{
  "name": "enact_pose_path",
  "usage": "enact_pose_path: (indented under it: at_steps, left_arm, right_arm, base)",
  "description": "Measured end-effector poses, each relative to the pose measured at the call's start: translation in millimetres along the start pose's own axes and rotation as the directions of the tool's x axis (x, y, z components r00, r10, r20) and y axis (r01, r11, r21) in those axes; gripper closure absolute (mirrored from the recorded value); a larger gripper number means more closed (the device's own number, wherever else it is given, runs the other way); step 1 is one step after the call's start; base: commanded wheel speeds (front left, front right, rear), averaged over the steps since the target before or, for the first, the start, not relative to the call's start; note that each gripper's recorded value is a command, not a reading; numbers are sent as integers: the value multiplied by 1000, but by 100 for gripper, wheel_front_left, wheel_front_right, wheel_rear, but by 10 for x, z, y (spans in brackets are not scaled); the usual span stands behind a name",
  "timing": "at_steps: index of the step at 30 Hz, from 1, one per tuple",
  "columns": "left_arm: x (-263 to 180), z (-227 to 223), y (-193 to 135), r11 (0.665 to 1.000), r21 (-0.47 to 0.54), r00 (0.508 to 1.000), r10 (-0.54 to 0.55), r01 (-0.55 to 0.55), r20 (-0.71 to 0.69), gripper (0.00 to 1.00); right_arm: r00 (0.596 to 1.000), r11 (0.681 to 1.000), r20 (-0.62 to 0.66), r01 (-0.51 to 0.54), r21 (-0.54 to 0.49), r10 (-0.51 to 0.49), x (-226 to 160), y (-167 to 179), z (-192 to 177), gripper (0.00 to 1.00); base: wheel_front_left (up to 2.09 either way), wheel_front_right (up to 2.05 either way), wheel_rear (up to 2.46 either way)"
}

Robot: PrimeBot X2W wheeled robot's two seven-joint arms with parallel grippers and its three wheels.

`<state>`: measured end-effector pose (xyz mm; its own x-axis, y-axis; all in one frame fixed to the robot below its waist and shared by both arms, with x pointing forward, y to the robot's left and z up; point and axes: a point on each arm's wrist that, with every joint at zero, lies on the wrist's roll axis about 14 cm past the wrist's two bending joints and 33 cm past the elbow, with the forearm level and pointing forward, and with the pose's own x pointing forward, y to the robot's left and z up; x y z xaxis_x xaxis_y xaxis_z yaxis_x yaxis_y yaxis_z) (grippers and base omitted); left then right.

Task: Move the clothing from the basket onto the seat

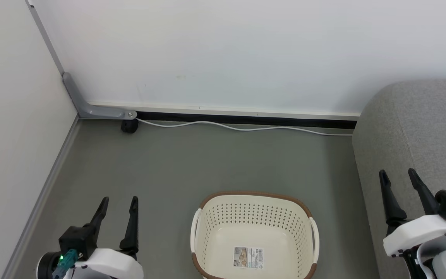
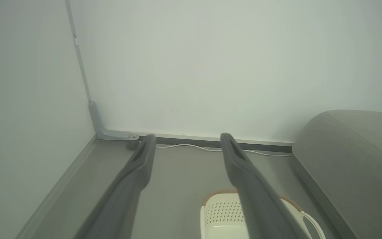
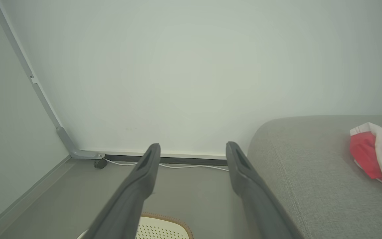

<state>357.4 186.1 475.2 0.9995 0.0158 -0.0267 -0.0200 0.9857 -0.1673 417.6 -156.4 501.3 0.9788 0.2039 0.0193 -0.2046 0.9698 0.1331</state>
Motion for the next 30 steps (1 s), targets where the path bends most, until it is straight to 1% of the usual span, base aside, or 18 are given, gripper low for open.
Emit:
enact_pose_path:
  at_steps: [3,8,14,30]
  left_arm:
    - [-85,-7,122,999,8,999,46,-46,2,0]
    - [-187,-16,211,996,25,997,80,-80,4,0]
    - [-221,-25,248,995,35,995,96,-96,3,0]
    - [-202,-17,186,996,33,996,85,-85,7,0]
  right_arm:
    - [1000,1000,11,18,10,-18,-80,7,-6,0]
    - [999,999,26,37,21,-38,-188,35,-7,0]
    - [999,999,18,35,-7,-35,-280,72,-56,0]
    - [999,999,-3,33,-5,-33,-314,92,-131,0]
  base:
    - [0,0,0]
    - [0,0,0]
    - [0,0,0]
    - [0,0,0]
